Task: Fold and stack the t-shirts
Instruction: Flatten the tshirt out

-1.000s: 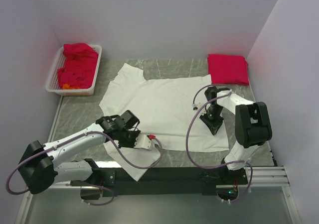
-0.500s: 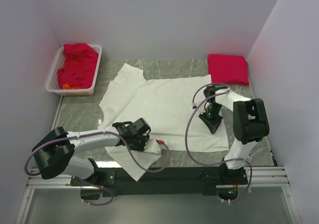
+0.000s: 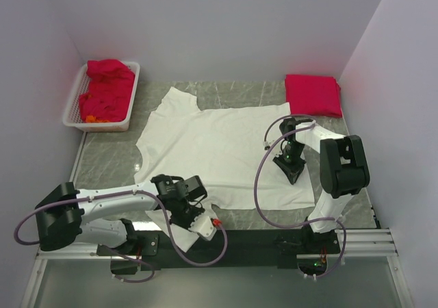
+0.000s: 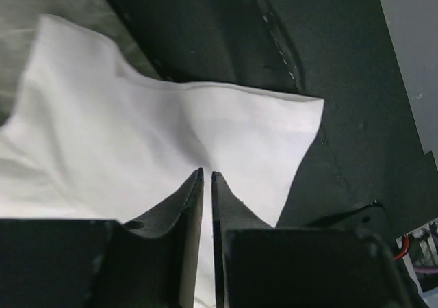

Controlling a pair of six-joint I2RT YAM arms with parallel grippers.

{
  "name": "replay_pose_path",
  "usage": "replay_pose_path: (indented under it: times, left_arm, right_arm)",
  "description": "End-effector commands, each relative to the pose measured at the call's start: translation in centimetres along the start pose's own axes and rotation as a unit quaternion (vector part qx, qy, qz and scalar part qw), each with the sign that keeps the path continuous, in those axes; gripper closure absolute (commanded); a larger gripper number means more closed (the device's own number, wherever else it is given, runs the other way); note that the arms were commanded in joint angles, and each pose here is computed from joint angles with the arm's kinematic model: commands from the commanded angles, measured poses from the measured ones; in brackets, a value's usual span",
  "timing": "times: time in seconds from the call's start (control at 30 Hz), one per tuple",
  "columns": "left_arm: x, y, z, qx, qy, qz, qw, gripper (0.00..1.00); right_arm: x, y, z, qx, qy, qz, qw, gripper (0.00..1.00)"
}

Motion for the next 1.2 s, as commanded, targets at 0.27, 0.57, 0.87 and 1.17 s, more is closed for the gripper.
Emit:
replay_pose_path:
  times: [0.27,0.57,0.87,1.17]
  left_arm:
    - [-1.4,8.5,-2.2,-0.166,-0.061,-0.064,0.982,0.83]
    - [1.5,8.1,1.4,-0.127,0.004,-0.047,0.991,0.83]
    - [0.3,-0.9,1.0,0.074,-0.011,0.010,0.997,0.85]
    - [0.0,-1.9,-0.5,0.078,-0.023,-0.017,0.997,0.79]
  right_arm:
    - [-0.5,-0.3,-0.7,0.001,-0.009,-0.006,1.000,0.81]
    - [-0.5,-0.3,-0.5,-0.004,-0.002,-0.006,1.000,0.81]
    - [0.0,0.0,-0.6,-0.011,0.003,-0.014,1.000,0.80]
    - [3.3,3.5,0.3,-0.065,0.038,-0.050,0.996,0.80]
Point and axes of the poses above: each gripper's point midway between its finger pads, its own z axis out along the fingers, its own y axis along the line the jaws close on, x = y × z, the point moved 1 cm from there along -z, back along the fingers, and after that the axes turned 14 degrees about -z, right-handed, at the moved point
